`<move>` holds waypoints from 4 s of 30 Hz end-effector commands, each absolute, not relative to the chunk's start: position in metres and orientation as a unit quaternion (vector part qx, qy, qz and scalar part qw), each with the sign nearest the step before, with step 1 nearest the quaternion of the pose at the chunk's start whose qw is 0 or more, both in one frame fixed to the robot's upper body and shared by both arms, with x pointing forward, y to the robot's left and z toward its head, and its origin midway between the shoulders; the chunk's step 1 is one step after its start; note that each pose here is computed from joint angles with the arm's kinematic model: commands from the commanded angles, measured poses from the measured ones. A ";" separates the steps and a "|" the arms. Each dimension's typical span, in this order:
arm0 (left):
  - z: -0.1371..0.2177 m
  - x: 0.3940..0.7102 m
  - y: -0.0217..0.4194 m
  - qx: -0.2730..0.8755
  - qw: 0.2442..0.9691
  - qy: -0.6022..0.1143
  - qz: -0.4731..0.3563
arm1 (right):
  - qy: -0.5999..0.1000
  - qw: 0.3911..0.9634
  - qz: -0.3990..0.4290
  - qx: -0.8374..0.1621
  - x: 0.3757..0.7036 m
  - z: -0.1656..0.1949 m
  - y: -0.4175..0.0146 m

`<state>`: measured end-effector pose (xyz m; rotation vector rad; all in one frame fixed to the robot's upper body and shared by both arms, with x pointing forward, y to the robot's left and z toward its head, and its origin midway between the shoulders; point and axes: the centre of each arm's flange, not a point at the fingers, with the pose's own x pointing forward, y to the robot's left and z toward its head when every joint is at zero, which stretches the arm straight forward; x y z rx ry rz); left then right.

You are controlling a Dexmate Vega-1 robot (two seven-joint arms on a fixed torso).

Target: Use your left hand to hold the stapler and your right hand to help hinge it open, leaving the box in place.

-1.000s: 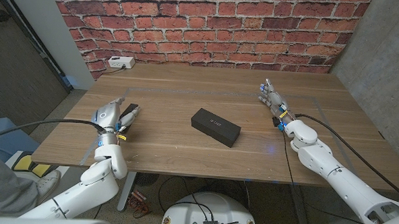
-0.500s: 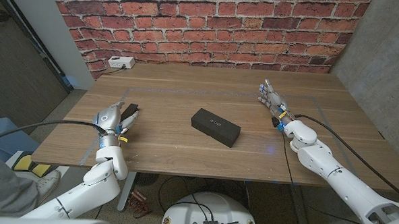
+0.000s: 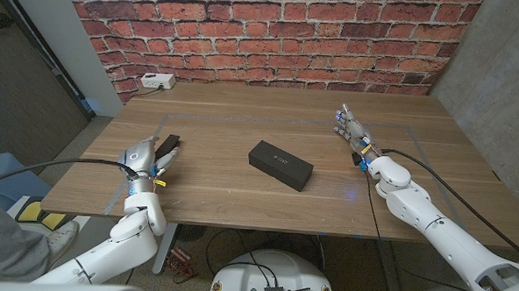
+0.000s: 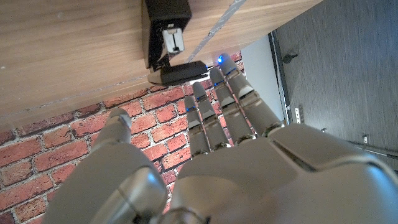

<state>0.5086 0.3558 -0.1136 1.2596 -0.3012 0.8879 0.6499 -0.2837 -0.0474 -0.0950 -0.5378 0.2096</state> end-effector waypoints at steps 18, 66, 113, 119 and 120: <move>-0.121 0.508 0.350 0.572 0.719 -0.086 0.386 | -0.259 0.959 0.107 -0.051 0.645 -0.052 -0.290; -0.122 0.504 0.351 0.551 0.720 -0.040 0.419 | -0.249 0.958 0.126 -0.064 0.658 -0.048 -0.281; -0.126 0.499 0.350 0.535 0.721 -0.123 0.423 | -0.241 0.960 0.128 -0.062 0.660 -0.051 -0.279; -0.128 0.492 0.348 0.514 0.716 -0.159 0.446 | -0.242 0.960 0.129 -0.062 0.660 -0.053 -0.280; -0.128 0.492 0.347 0.513 0.716 -0.156 0.447 | -0.242 0.960 0.129 -0.062 0.660 -0.053 -0.281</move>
